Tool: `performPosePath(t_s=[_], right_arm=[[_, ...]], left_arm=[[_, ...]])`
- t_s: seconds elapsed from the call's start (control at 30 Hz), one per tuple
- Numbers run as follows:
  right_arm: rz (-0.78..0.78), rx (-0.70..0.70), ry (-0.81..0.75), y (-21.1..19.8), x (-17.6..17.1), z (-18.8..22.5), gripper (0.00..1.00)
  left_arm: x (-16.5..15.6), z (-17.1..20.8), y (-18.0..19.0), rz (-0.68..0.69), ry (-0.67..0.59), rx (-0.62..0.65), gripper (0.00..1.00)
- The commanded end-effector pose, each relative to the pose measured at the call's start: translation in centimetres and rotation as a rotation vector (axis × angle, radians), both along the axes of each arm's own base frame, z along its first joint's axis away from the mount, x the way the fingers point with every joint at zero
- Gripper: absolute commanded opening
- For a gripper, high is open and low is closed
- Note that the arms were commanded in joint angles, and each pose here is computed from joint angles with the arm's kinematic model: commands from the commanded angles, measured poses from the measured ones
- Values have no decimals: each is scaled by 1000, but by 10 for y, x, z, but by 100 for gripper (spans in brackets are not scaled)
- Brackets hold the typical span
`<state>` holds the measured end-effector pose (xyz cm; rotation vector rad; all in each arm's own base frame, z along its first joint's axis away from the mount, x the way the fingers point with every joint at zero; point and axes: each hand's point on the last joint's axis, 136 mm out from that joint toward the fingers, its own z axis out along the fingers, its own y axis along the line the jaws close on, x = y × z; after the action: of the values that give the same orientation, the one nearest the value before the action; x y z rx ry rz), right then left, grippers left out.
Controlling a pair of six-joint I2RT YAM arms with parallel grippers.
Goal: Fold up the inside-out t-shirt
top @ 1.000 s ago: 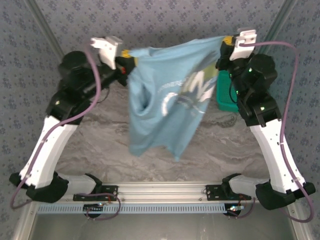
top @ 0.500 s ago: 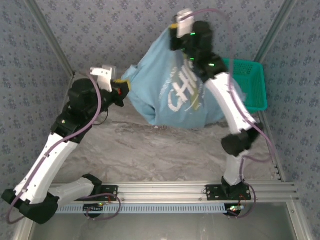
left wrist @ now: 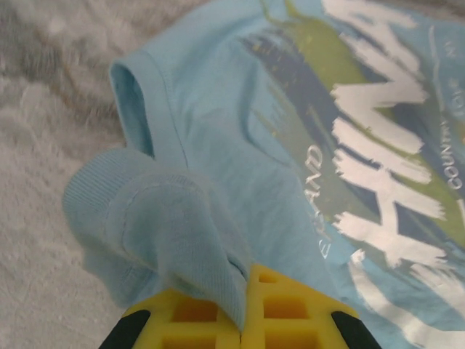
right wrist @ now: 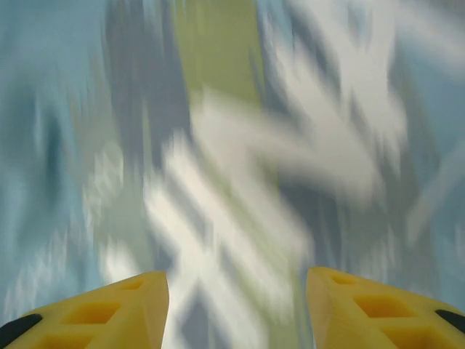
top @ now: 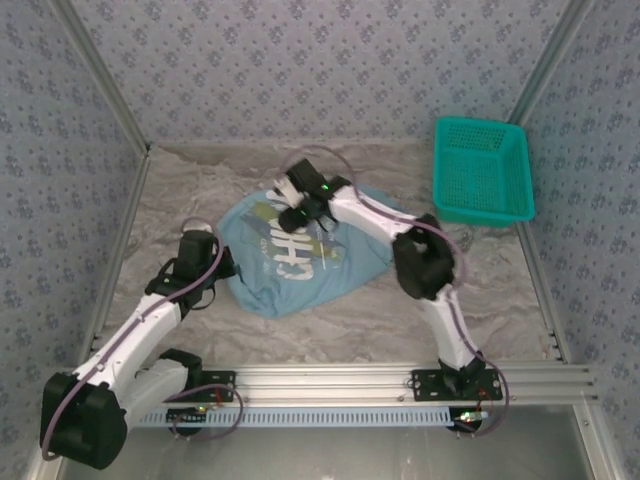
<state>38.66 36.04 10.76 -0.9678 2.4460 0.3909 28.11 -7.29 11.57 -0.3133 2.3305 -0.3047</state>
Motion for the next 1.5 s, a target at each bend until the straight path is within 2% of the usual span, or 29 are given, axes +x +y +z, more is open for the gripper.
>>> performPosePath(t_s=[0.0, 0.13, 0.2, 0.27, 0.37, 0.47, 0.5, 0.53, 0.7, 0.77, 0.9, 0.93, 1.07, 1.13, 1.2, 1.33, 1.4, 1.47], right_arm=[[-81, 132, -21, -30, -39, 42, 57], [-188, -92, 61, -90, -84, -16, 68], [-274, -187, 78, -126, -89, -37, 72], [-349, -208, 94, -145, -86, -47, 75], [-420, -199, 117, -153, -79, -60, 81], [-430, -243, 99, -157, -67, -72, 81], [-432, -259, 109, -158, -64, -78, 78], [-436, -274, 121, -161, -62, -82, 70], [-498, -369, 115, -200, -49, -81, 15], [-556, -384, 74, -227, -39, -64, 0], [-656, -407, 18, -277, -17, -28, 0], [-675, -401, -12, -283, -5, -17, 1], [-676, -376, -64, -278, 20, 2, 34], [-616, -350, -102, -258, 15, 9, 45], [-509, -285, -130, -228, 0, 13, 50], [-130, -10, -116, -127, -64, 12, 61], [14, 93, -90, -84, -92, 12, 63], [105, 133, -96, -56, -105, 9, 64]], left_arm=[[16, 13, -5, 17, -74, -61, 0], [15, 5, -14, -22, -38, -87, 0], [14, 5, -17, -34, -37, -102, 0], [15, 7, -19, -42, -42, -110, 0], [17, 11, -20, -46, -51, -109, 0], [17, 13, -21, -56, -49, -108, 0], [17, 13, -22, -60, -47, -110, 0], [17, 13, -23, -63, -46, -112, 0], [11, 21, -37, -132, -53, -175, 0], [8, 28, -50, -186, -68, -242, 0], [0, 35, -76, -291, -56, -358, 0], [-2, 33, -81, -311, -43, -368, 0], [-6, 11, -90, -339, 22, -346, 5], [-7, 2, -93, -341, 60, -344, 6], [-8, -4, -97, -350, 73, -342, 8], [-6, -8, -99, -349, 77, -335, 8], [-5, -9, -99, -351, 81, -329, 8], [-4, -8, -99, -348, 78, -327, 8]])
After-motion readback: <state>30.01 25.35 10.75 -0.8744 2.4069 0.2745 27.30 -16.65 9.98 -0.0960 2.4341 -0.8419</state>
